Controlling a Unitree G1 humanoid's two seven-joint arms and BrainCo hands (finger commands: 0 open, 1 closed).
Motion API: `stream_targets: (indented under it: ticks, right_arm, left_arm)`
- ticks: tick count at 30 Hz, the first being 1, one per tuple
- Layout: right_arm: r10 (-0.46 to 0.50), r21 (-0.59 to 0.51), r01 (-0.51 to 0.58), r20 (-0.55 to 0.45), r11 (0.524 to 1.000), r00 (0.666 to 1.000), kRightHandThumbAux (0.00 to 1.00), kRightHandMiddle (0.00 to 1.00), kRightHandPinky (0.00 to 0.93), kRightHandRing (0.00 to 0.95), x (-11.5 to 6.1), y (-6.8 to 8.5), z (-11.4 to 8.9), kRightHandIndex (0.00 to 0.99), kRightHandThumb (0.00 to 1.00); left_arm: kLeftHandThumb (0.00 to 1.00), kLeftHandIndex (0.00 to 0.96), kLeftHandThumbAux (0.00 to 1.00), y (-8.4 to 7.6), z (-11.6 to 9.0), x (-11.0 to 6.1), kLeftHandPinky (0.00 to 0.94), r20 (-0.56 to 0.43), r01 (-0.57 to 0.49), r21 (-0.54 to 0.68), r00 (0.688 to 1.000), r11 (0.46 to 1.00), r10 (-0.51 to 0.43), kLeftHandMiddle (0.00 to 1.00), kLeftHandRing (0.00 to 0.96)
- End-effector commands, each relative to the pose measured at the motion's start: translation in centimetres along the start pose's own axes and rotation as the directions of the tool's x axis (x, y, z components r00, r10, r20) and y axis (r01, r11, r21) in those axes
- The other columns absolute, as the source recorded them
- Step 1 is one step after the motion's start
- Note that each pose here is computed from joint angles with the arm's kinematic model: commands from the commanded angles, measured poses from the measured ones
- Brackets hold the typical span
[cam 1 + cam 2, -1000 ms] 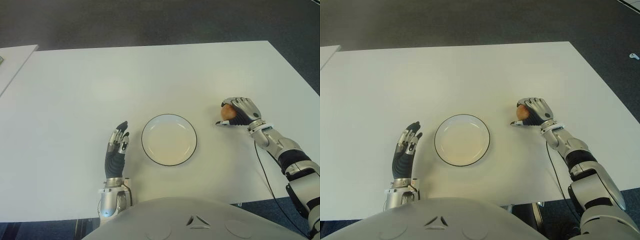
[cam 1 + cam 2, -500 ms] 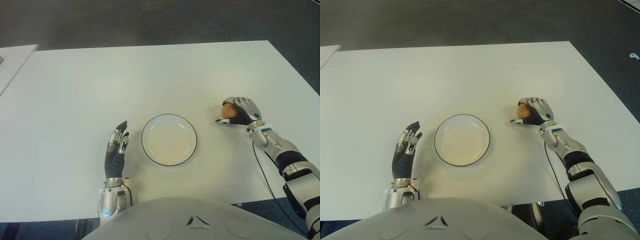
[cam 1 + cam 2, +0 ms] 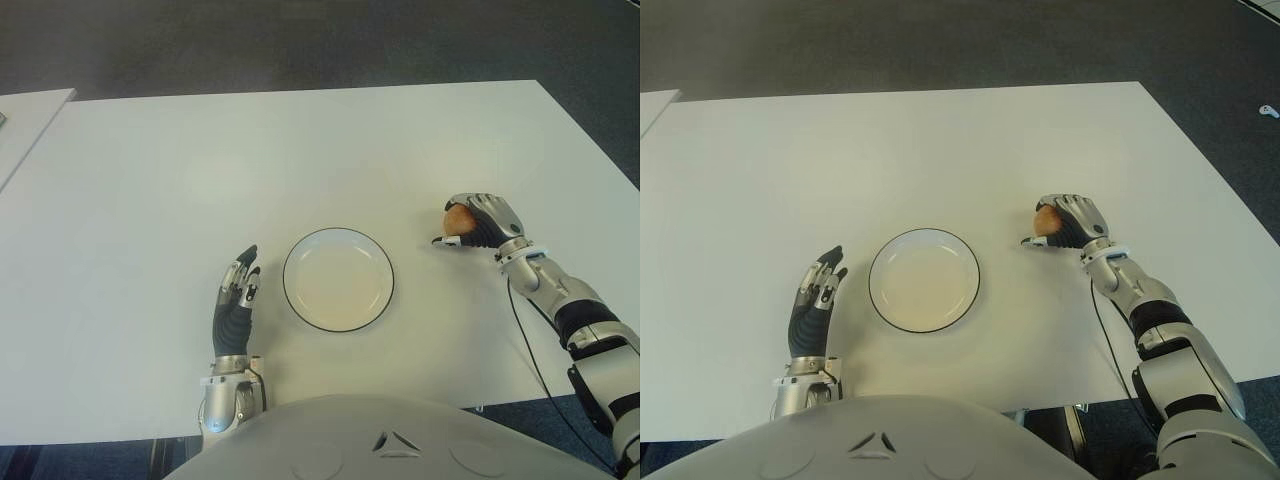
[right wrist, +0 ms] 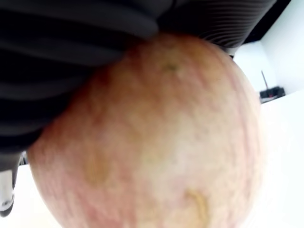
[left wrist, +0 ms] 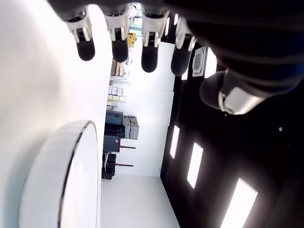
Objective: Put the apples into the plate.
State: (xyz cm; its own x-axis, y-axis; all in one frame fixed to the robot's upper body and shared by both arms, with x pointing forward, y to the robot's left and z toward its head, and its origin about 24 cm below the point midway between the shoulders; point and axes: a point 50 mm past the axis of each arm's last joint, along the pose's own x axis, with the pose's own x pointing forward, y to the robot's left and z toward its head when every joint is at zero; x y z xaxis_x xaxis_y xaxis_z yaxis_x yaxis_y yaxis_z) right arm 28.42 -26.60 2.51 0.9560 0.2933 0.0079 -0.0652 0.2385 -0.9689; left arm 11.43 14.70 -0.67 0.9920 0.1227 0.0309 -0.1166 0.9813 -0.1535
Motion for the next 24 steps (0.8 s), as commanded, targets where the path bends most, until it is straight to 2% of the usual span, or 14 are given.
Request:
stream_targets:
  ticks: [1, 5, 8, 19, 24]
  right_arm:
    - [-0.066, 0.035, 0.064, 0.080, 0.997, 0.995, 0.708, 0.861, 0.834, 0.844, 0.9, -3.1, 1.1, 0.441, 0.743]
    - [-0.135, 0.063, 0.127, 0.157, 0.990, 0.978, 0.708, 0.864, 0.836, 0.850, 1.3, -5.4, 3.2, 0.441, 0.745]
    - [-0.165, 0.072, 0.154, 0.195, 0.985, 0.967, 0.708, 0.869, 0.841, 0.856, 1.3, -6.3, 4.6, 0.441, 0.746]
    - [-0.155, 0.088, 0.135, 0.295, 0.987, 0.943, 0.707, 0.876, 0.845, 0.866, 1.7, -5.8, 8.5, 0.441, 0.747]
    - [-0.151, 0.107, 0.120, 0.353, 0.987, 0.923, 0.707, 0.873, 0.842, 0.863, 2.0, -5.4, 11.2, 0.441, 0.746]
  left_arm:
    - [0.198, 0.181, 0.415, -0.2, -0.2, -0.1, 0.058, -0.005, -0.016, -0.005, 1.000, 1.000, 0.016, 0.130, 0.084]
    - [0.197, 0.165, 0.432, 0.0, -0.2, -0.2, 0.050, -0.005, -0.018, 0.005, 1.000, 1.000, 0.018, 0.122, 0.078]
    - [0.194, 0.154, 0.446, 0.0, -0.2, -0.3, 0.045, -0.008, -0.016, 0.022, 1.000, 1.000, 0.017, 0.114, 0.069]
    - [0.203, 0.148, 0.497, -0.2, -0.2, -0.5, 0.049, -0.004, -0.022, 0.015, 1.000, 1.000, 0.022, 0.109, 0.061]
    - [0.202, 0.138, 0.510, -0.3, -0.3, -0.6, 0.069, 0.003, -0.018, 0.031, 1.000, 0.999, 0.018, 0.108, 0.066]
